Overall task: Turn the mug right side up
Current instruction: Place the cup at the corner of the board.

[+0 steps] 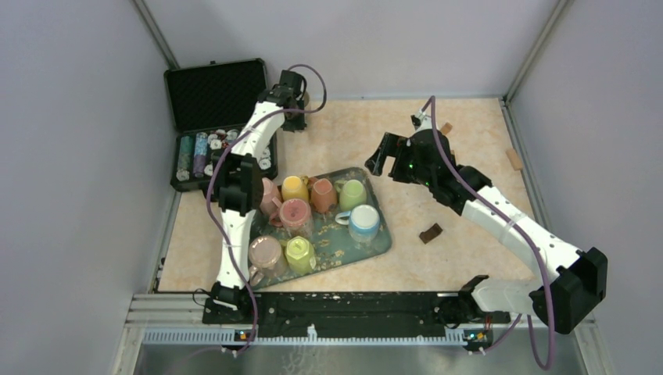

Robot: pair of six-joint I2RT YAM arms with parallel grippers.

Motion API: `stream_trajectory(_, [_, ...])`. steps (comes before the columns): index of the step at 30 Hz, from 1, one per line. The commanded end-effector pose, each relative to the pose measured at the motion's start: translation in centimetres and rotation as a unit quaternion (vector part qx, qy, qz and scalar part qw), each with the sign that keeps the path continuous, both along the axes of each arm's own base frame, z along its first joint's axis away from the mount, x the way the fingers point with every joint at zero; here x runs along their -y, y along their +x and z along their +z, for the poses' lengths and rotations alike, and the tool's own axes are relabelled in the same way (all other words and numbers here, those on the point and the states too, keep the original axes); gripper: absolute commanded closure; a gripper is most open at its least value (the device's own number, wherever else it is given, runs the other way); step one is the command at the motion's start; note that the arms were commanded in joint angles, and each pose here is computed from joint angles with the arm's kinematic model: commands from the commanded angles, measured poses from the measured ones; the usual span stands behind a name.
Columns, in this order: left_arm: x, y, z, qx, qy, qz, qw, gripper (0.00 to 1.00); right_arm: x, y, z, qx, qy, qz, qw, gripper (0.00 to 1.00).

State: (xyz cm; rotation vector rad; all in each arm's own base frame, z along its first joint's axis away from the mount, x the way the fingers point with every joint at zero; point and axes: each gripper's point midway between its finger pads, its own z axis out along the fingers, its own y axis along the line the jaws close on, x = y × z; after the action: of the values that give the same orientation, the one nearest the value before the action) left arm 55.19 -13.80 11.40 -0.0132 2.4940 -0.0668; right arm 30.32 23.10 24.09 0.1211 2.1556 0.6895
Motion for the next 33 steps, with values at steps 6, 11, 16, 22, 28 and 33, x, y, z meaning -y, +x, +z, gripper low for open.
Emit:
stream_trajectory(6, [0.0, 3.2, 5.6, 0.097, -0.02, 0.005, 0.995, 0.9, 0.7, 0.5, -0.4, 0.019, -0.032, 0.002, 0.999, 0.01])
stream_trajectory(11, [-0.1, 3.1, 5.1, 0.089, -0.021, 0.004, 0.996, 0.87, 0.8, 0.4, -0.9, 0.015, -0.034, 0.002, 0.999, 0.01])
stream_trajectory(16, [-0.1, 3.1, 4.8, 0.085, -0.023, 0.003, 0.996, 0.84, 0.8, 0.2, -1.1, 0.012, -0.036, 0.003, 0.999, 0.01])
stream_trajectory(22, [-0.1, 3.0, 4.3, 0.08, -0.024, 0.003, 0.997, 0.8, 0.9, 0.1, -1.4, 0.009, -0.037, 0.003, 0.999, 0.01])
stream_trajectory(28, [-0.2, 3.0, 4.0, 0.076, -0.023, 0.005, 0.997, 0.72, 0.9, 0.0, -1.5, 0.01, -0.035, 0.004, 0.999, 0.01])
stream_trajectory(33, [-0.3, 3.1, 3.7, 0.075, -0.021, 0.005, 0.997, 0.68, 0.8, 0.0, -1.6, 0.009, -0.035, 0.004, 0.999, 0.01])
